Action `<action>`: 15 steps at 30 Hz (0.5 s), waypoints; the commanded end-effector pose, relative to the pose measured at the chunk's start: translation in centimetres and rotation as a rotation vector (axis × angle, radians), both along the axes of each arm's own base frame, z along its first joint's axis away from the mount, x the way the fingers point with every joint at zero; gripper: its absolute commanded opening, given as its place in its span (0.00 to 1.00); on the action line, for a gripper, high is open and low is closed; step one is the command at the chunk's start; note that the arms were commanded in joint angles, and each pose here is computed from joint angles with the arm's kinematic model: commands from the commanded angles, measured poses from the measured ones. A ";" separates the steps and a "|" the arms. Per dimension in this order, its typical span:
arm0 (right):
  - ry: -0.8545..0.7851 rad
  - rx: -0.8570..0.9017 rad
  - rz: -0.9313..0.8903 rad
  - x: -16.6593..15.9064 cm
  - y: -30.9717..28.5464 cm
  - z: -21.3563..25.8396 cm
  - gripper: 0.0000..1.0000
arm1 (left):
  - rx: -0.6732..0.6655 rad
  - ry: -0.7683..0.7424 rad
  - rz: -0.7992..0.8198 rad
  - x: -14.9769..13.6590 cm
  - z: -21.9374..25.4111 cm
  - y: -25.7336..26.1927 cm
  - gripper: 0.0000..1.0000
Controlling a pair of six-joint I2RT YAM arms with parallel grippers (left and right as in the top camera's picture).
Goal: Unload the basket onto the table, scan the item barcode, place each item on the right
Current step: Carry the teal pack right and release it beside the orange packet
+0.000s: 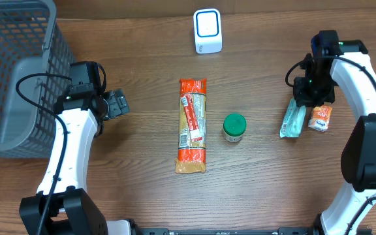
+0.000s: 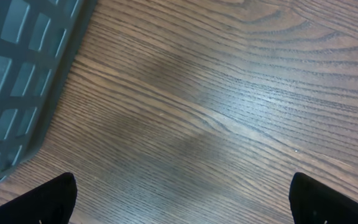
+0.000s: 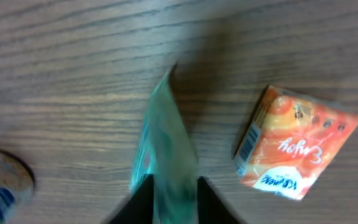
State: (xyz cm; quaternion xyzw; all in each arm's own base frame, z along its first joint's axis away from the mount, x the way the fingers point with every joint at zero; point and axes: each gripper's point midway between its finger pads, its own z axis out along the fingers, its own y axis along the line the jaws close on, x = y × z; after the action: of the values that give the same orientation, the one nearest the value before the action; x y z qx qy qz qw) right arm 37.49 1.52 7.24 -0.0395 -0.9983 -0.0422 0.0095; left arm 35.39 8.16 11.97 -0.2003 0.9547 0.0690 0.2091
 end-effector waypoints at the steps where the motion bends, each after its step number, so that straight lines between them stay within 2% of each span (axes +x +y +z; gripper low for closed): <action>1: -0.002 0.015 0.014 -0.1 0.4 0.0 0.42 | 0.012 -0.027 -0.022 0.4 1.1 0.0 1.00; 3: 0.001 0.016 0.013 -0.1 0.4 0.0 0.60 | 0.012 -0.027 -0.022 0.4 1.1 0.0 1.00; 5: 0.001 0.016 0.008 -0.1 0.4 -0.1 0.65 | 0.012 -0.027 -0.022 0.4 1.1 0.0 1.00; 8: 0.002 0.026 -0.054 0.0 0.7 0.0 0.64 | 0.012 -0.027 -0.022 0.4 1.1 0.0 1.00; 10: 0.005 0.067 -0.088 0.0 1.5 0.0 0.60 | 0.012 -0.027 -0.022 0.4 1.1 0.0 1.00; 15: 0.010 0.145 -0.060 -0.1 4.0 -0.1 0.24 | 0.012 -0.027 -0.022 0.4 1.1 0.0 1.00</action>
State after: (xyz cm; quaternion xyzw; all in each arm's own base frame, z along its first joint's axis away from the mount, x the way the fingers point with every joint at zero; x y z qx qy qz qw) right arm 37.76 3.22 7.34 -0.0718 -0.9942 -0.0790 0.0080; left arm 35.40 8.16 11.97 -0.2003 0.9546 0.0690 0.2093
